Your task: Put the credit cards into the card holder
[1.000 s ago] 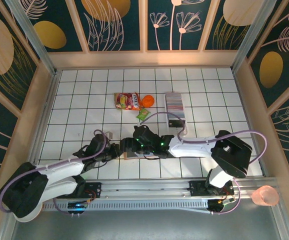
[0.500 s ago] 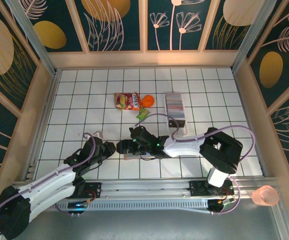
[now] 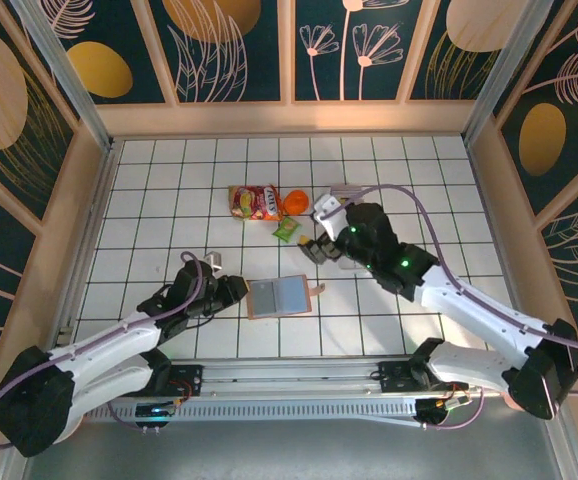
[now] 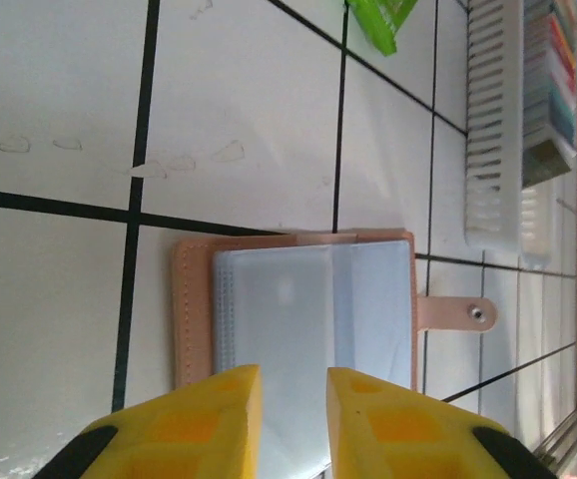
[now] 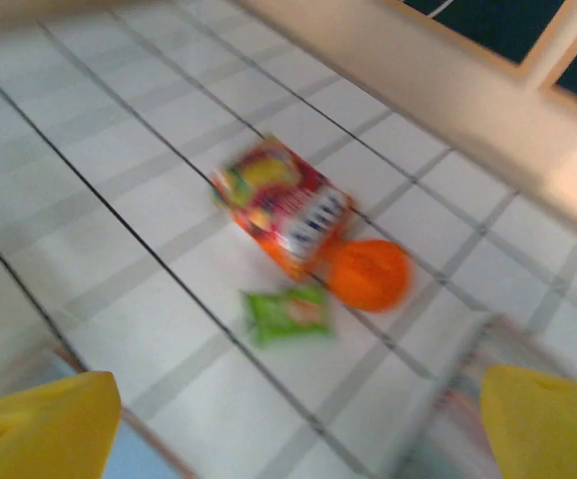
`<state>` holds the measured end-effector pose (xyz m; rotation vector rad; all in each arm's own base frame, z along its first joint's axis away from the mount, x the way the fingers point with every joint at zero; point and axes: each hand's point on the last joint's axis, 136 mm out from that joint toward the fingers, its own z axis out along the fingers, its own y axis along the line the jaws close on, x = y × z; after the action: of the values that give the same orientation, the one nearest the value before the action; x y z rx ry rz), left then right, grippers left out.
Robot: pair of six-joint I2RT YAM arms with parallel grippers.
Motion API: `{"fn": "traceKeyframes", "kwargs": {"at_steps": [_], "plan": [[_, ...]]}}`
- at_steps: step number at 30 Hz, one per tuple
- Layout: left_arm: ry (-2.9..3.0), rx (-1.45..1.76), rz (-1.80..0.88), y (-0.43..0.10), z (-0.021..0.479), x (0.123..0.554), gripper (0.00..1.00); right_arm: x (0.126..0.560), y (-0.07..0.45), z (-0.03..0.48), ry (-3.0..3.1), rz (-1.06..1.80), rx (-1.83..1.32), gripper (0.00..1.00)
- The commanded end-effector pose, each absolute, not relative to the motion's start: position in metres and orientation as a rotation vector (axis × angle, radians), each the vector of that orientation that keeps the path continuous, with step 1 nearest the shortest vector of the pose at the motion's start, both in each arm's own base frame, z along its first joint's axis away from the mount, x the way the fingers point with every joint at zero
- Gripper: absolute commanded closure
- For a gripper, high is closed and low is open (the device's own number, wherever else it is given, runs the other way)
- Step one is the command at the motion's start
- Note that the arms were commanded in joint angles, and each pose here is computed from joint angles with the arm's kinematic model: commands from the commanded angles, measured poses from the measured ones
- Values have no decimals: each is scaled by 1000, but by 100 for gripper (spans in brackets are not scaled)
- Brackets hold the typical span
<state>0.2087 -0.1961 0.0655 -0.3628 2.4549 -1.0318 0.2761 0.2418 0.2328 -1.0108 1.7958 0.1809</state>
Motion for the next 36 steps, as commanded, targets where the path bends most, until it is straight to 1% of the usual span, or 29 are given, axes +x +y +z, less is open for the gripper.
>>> {"fn": "traceKeyframes", "kwargs": {"at_steps": [1, 4, 8, 14, 17, 25, 27, 30, 33, 36], "plan": [[2453, -271, -1062, -207, 73, 209, 71, 292, 185, 183, 1740, -218, -1441, 4], [2464, -236, -1075, -211, 72, 209, 66, 301, 163, 160, 1730, -237, -1580, 5], [2496, -192, -1085, -217, 68, 206, 64, 323, 141, 130, 1674, -418, -1693, 4], [2526, -177, -1079, -218, 60, 204, 63, 344, 149, 116, 1635, -419, -1753, 4], [2534, -171, -1078, -219, 57, 204, 63, 355, 149, 107, 1620, -466, -1775, 4], [2548, -172, -1066, -218, 51, 203, 63, 372, 154, 89, 1566, -526, -1829, 4], [2552, -170, -1065, -218, 50, 203, 63, 376, 155, 88, 1556, -538, -1833, 6], [2556, -173, -1063, -218, 49, 203, 64, 382, 158, 90, 1558, -543, -1829, 14], [2561, -175, -1060, -218, 47, 202, 66, 382, 159, 94, 1557, -540, -1831, 20], [2567, -178, -1061, -218, 46, 201, 67, 377, 158, 99, 1550, -542, -1837, 30]]}}
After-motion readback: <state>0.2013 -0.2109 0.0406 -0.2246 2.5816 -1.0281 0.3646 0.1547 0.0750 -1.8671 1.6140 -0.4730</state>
